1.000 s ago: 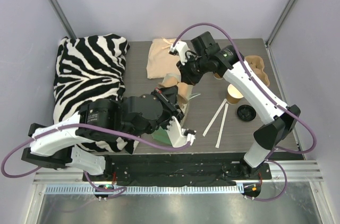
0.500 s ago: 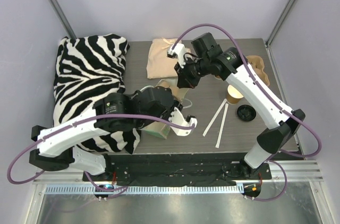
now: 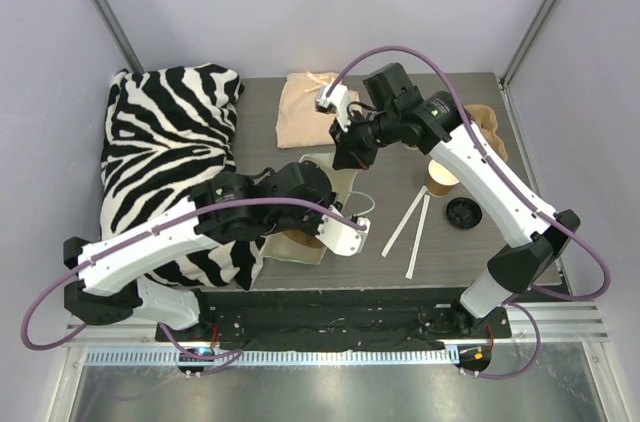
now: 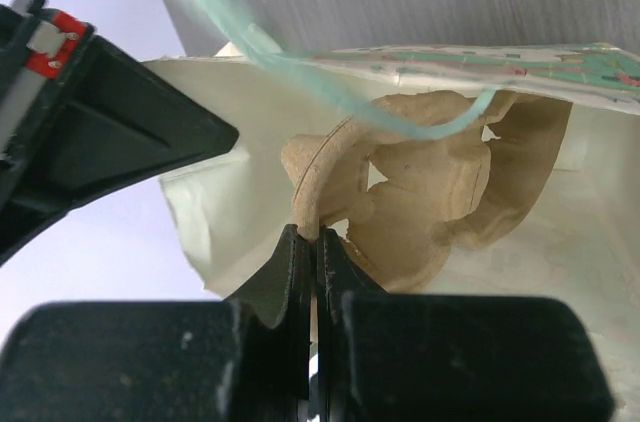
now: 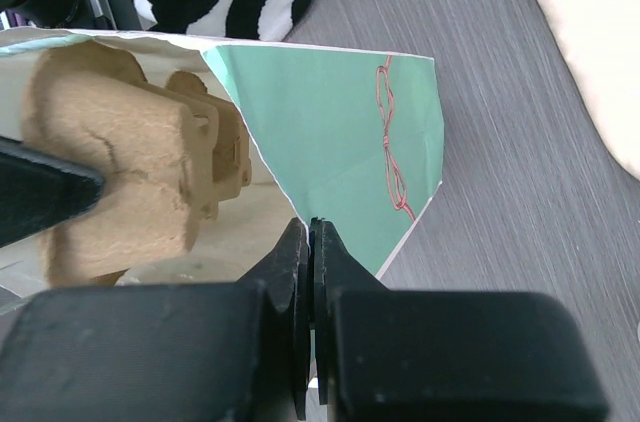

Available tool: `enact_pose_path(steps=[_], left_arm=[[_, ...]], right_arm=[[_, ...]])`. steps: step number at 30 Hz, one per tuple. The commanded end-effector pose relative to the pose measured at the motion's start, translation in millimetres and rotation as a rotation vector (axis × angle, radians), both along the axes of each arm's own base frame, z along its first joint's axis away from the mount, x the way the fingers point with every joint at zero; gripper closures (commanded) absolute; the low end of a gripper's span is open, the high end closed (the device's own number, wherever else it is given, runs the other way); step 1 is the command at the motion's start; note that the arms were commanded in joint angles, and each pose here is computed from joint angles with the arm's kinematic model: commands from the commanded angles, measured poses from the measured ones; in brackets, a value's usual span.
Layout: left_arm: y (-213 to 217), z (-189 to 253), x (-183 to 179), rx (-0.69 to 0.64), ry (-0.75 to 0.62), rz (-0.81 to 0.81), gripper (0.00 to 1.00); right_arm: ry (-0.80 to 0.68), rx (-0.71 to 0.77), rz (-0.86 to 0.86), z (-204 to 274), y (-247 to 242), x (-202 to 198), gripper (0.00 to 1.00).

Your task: Pack the takeout coffee

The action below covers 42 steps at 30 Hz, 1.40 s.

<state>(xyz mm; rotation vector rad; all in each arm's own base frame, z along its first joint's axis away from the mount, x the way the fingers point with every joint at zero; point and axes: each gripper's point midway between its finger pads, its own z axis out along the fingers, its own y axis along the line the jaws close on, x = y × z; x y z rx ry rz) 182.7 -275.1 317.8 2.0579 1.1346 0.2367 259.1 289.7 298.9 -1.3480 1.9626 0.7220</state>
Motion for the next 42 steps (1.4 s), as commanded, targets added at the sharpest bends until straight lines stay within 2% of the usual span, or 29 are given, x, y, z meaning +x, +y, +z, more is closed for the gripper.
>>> enact_pose_path(steps=[1,18,31,42], left_arm=[[-1.3,-12.9,-4.5,-0.027,0.079,0.023,0.98],[2.1,-62.5,16.4,0.019,0.217,0.085,0.95],[6.7,-98.6,4.9,0.080,0.388,0.042,0.93],[9.5,-117.9,28.5,0.107,0.414,0.115,0.94]], right_arm=[[-0.026,0.050,0.052,13.7,6.9,-9.4,0.99],[0.046,0.062,0.095,4.0,14.6,-25.1,0.99],[0.071,0.063,0.113,-3.3,20.0,-24.4,0.99],[0.109,0.038,0.066,-12.5,19.4,-20.7,0.99]])
